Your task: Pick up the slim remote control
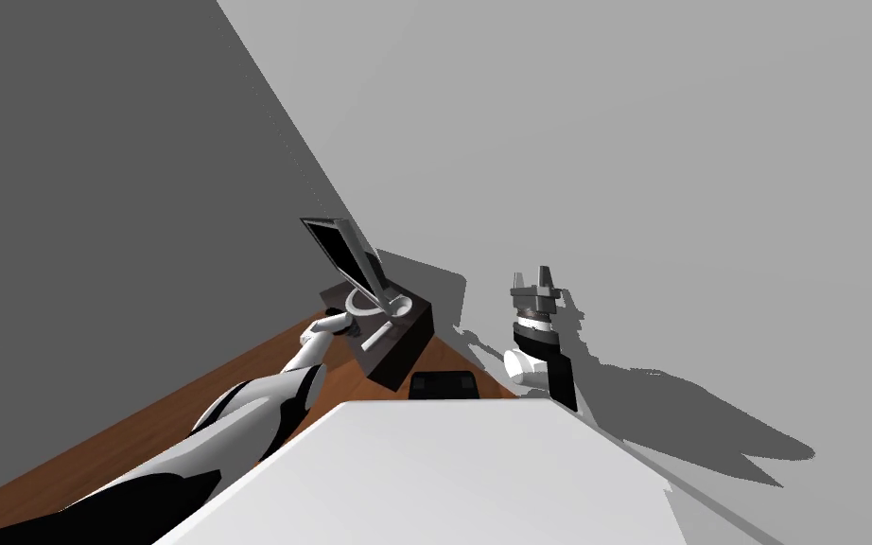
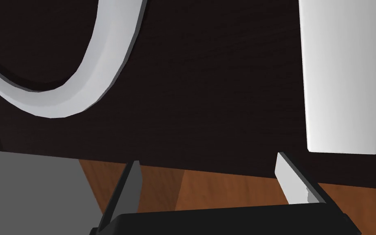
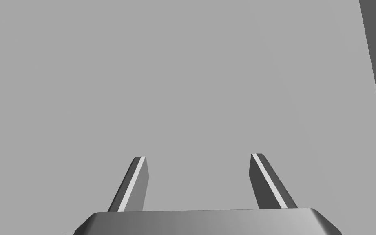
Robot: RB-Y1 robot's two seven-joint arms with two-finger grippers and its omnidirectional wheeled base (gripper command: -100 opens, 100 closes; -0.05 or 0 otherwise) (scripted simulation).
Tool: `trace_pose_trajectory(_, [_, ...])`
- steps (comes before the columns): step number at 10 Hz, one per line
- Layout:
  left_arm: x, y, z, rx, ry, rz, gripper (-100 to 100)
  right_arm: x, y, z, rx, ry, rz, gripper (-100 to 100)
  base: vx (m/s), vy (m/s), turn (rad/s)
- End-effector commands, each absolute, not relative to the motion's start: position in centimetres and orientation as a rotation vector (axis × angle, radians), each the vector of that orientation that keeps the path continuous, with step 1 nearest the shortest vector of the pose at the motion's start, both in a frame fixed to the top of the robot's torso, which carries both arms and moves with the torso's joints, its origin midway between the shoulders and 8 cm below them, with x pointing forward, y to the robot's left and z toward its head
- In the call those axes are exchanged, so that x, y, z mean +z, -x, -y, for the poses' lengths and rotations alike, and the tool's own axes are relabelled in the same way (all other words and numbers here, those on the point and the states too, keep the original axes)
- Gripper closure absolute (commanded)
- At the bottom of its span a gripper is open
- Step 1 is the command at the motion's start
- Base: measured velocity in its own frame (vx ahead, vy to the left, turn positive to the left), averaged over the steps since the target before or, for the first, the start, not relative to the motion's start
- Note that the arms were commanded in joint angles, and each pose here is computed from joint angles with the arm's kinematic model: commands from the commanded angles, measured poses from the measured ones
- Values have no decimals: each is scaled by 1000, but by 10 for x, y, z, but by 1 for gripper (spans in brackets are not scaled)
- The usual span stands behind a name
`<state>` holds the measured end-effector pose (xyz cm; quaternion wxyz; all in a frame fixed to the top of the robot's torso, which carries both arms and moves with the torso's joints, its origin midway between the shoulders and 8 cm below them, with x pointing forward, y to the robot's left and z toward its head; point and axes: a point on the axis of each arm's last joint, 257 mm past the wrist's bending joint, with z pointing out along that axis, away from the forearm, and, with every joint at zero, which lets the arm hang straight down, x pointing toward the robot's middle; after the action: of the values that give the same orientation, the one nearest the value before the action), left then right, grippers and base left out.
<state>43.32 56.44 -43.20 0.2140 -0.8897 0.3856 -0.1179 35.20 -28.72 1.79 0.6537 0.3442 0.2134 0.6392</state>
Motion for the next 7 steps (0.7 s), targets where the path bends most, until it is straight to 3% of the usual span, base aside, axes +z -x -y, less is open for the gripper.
trace_pose_trajectory(1, [-445,-421,-552,-284,2551,-1072,-100,18,-352,287,1450,-781,-484,0,46,-14,-96])
trace_pose_trajectory(7, [-487,-373,-514,-144,2763,-1089,-100,18,-352,287,1450,-781,-484,0,50,-6,-54])
